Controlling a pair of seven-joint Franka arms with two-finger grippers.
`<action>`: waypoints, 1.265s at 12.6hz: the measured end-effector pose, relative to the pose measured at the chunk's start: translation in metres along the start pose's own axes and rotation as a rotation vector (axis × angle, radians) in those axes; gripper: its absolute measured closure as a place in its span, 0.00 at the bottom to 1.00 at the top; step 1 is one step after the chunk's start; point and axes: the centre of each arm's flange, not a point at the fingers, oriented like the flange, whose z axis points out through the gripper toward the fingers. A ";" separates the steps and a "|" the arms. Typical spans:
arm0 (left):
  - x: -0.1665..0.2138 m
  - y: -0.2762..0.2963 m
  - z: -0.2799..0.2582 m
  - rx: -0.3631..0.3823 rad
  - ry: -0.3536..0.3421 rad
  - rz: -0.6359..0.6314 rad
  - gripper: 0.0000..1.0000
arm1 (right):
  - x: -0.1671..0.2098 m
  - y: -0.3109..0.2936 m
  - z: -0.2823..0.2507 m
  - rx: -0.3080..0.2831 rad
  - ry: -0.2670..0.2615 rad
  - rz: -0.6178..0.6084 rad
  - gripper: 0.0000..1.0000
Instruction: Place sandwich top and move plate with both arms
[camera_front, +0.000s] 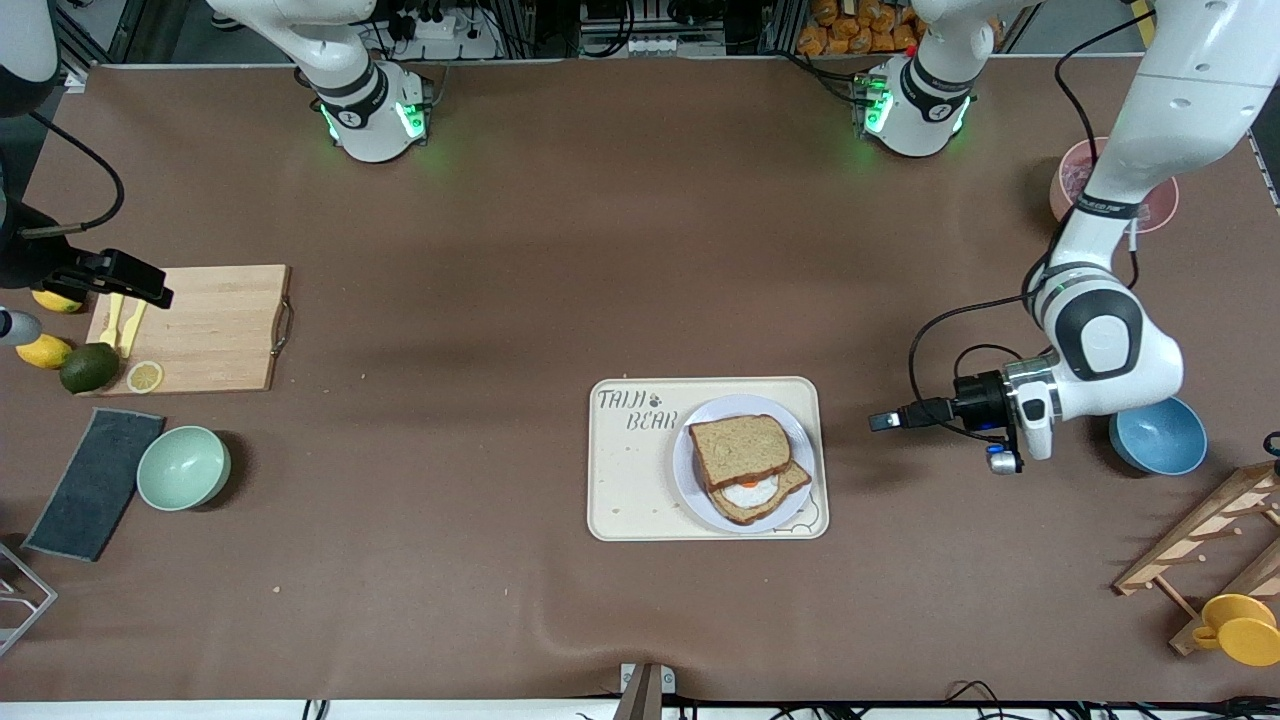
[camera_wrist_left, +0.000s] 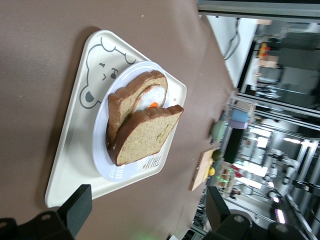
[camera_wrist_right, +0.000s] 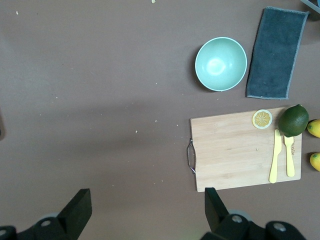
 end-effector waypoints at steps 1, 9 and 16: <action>0.001 0.017 -0.007 0.044 0.000 -0.017 0.00 | 0.000 0.000 0.000 0.000 -0.001 0.000 0.00; -0.015 0.123 -0.065 0.414 -0.072 0.060 0.00 | 0.001 0.000 0.002 0.000 -0.004 0.000 0.00; -0.061 0.220 -0.123 0.858 -0.120 0.234 0.00 | 0.001 0.000 0.004 0.000 -0.007 0.000 0.00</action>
